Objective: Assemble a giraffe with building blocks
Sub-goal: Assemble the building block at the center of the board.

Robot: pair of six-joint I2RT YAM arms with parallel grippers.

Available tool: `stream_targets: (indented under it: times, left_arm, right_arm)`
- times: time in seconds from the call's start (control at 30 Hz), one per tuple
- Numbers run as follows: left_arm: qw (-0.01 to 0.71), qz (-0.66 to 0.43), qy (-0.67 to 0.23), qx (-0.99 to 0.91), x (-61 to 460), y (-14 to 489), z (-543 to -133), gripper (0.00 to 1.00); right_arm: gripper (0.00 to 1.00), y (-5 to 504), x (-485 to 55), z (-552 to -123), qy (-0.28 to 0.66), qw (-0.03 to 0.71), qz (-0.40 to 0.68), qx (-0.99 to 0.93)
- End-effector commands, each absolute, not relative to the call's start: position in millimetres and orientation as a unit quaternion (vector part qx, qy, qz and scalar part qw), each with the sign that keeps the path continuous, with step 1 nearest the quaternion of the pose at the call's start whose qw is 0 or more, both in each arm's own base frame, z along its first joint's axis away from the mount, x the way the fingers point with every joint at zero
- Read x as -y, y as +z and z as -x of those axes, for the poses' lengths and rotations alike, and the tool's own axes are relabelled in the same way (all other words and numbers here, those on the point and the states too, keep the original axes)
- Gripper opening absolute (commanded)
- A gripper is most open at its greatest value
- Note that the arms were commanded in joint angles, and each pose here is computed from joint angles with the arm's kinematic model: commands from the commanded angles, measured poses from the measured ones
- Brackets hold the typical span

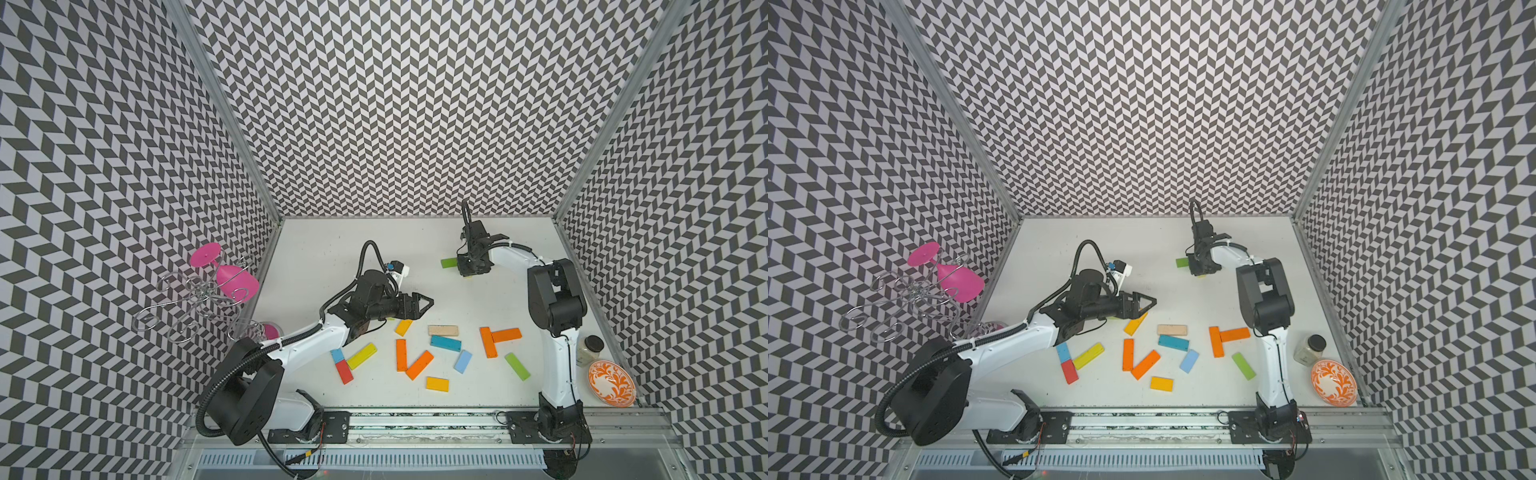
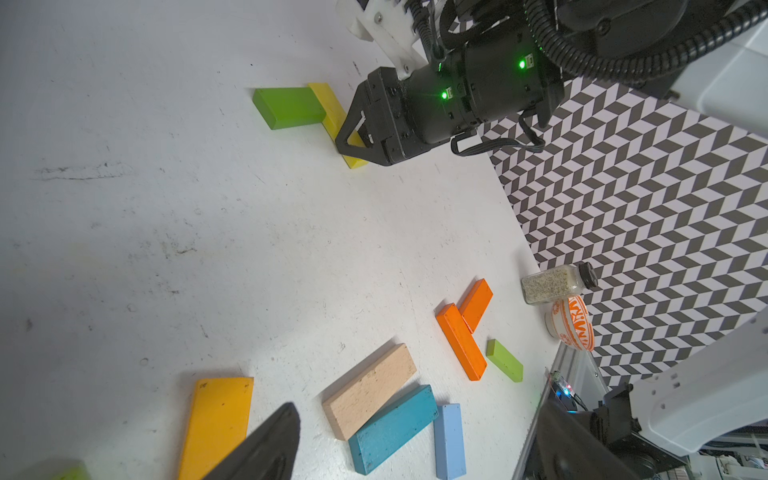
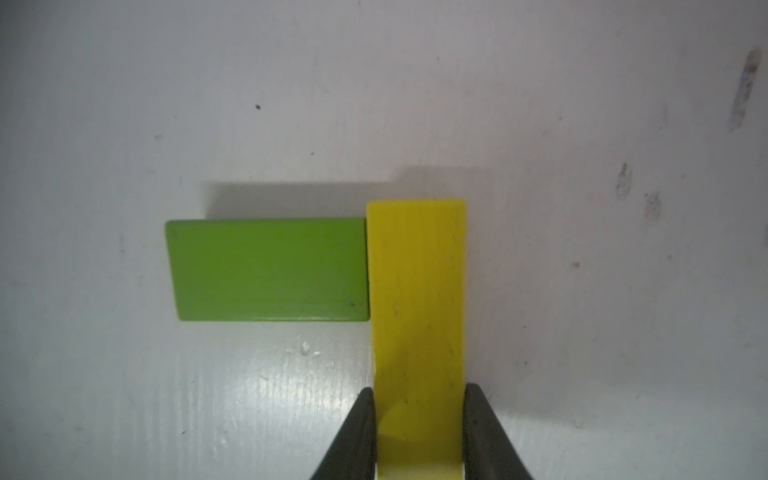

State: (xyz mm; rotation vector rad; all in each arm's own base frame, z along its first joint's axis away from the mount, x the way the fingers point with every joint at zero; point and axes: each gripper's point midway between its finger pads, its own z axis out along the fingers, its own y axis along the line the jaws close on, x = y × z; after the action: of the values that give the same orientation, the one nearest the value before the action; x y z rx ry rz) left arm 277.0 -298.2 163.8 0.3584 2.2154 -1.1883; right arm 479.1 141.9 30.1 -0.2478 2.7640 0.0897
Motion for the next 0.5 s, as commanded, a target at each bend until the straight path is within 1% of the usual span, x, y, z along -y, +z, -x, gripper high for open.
stream_targets:
  times: [0.0,0.13,0.23,0.3,0.47]
  left_arm:
    - [0.315,-0.149,-0.455,-0.82,302,178,-278,0.9]
    - [0.315,-0.148,-0.454,-0.82,302,179,-279,0.9]
    - [0.315,-0.148,-0.454,-0.82,302,180,-279,0.9]
    - [0.316,-0.148,-0.455,-0.82,301,181,-278,0.9]
    - [0.321,-0.147,-0.453,-0.819,299,187,-277,0.9]
  right_arm:
    - [0.33,28,-146,-485,0.034,0.189,0.089,-0.977]
    - [0.37,31,-148,-483,0.034,0.189,0.094,-0.977]
    - [0.42,39,-148,-483,0.033,0.195,0.095,-0.976]
    - [0.48,48,-148,-484,0.033,0.203,0.094,-0.974]
    - [0.66,90,-148,-491,0.036,0.239,0.083,-0.967]
